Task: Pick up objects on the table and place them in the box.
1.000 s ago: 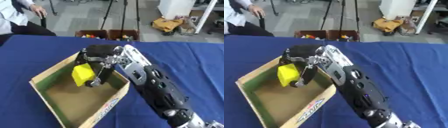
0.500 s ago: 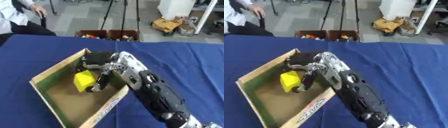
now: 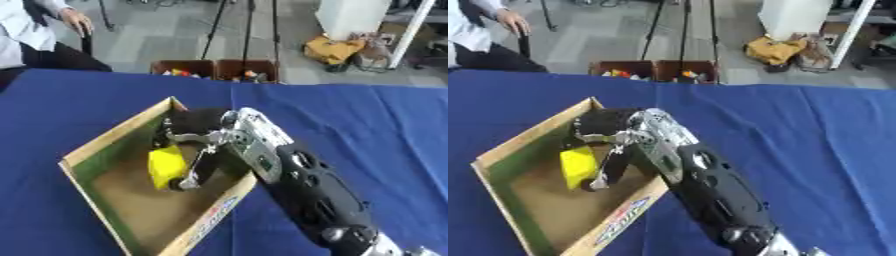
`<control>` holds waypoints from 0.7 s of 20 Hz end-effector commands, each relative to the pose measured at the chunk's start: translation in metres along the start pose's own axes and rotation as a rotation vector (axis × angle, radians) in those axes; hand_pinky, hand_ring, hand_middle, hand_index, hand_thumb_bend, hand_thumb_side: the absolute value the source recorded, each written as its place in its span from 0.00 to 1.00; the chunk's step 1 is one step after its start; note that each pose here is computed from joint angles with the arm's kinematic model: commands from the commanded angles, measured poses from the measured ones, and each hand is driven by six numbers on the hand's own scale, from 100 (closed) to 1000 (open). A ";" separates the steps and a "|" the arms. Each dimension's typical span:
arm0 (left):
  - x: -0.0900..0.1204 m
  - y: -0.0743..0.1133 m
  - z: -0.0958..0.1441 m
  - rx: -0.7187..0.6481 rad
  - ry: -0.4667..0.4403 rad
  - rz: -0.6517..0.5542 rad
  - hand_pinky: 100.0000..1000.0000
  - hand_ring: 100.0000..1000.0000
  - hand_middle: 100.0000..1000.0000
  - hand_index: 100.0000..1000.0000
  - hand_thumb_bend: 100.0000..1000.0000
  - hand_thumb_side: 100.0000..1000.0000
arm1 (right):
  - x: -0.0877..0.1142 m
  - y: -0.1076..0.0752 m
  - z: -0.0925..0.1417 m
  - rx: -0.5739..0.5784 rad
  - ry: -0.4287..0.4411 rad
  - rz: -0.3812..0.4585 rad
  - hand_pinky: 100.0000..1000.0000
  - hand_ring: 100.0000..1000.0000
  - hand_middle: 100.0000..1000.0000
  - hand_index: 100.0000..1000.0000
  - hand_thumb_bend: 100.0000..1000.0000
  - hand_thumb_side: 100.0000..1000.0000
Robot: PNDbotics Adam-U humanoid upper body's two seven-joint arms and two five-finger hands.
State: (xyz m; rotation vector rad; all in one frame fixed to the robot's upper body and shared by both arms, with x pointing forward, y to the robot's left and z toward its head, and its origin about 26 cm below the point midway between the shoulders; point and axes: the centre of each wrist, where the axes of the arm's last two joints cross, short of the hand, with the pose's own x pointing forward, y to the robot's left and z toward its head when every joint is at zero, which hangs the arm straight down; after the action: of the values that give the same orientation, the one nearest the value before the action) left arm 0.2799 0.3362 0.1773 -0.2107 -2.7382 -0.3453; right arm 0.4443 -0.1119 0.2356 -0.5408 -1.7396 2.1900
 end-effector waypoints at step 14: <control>0.005 0.003 -0.003 -0.010 -0.015 -0.019 0.68 0.65 0.83 0.94 0.00 0.97 | -0.002 -0.068 0.063 -0.097 -0.205 0.017 0.93 0.95 0.80 0.87 0.61 0.73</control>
State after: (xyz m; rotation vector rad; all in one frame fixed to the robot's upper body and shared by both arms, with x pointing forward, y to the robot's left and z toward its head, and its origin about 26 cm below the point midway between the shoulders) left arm 0.2789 0.3369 0.1754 -0.2069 -2.7333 -0.3414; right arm 0.4261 -0.1431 0.2884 -0.3480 -1.9749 1.9830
